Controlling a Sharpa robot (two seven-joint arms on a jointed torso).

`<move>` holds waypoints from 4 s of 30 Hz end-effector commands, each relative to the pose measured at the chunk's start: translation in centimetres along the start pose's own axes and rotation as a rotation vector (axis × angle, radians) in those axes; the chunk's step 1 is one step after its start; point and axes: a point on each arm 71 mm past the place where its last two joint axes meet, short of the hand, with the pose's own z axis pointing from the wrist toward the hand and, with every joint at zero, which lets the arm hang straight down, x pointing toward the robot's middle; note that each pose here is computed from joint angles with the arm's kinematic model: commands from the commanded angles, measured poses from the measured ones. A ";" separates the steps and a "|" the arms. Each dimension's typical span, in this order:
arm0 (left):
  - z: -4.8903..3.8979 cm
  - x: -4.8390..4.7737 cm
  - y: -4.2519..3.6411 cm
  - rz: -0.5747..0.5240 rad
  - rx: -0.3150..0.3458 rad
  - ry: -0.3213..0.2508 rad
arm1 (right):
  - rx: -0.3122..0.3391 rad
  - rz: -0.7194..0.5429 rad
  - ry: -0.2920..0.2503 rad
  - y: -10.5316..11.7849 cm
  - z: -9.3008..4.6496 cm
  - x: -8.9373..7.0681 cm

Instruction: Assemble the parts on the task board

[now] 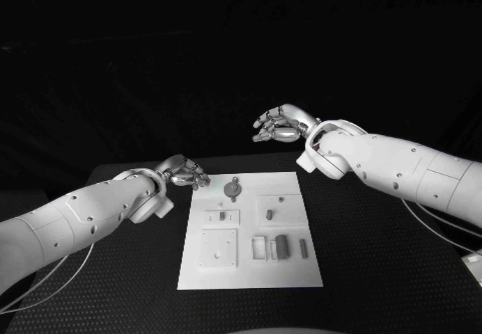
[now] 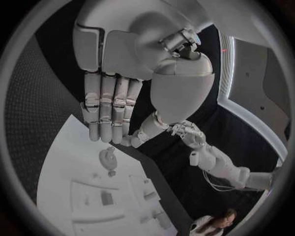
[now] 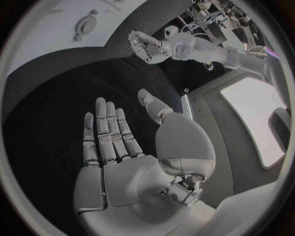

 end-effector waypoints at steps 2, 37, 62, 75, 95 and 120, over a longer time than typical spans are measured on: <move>-0.90 0.55 0.34 -0.303 -0.019 0.078 | -0.112 -0.177 0.027 1.1 -0.5 1.6; -3.13 1.22 1.88 -0.449 -0.074 0.109 | -0.195 -0.374 0.111 1.5 -2.5 7.6; -1.69 4.59 -3.82 0.492 0.211 0.000 | 0.006 -0.224 0.084 -1.4 -3.1 5.7; 0.06 10.64 -6.61 0.699 0.328 0.126 | 0.080 -0.106 -0.026 -2.9 -2.3 2.8; 1.27 14.86 -6.89 0.764 0.357 0.232 | 0.081 -0.102 -0.036 -2.7 -1.4 2.3; 2.17 17.59 -4.42 0.790 0.321 0.290 | 0.064 -0.098 -0.041 -1.9 -0.8 1.9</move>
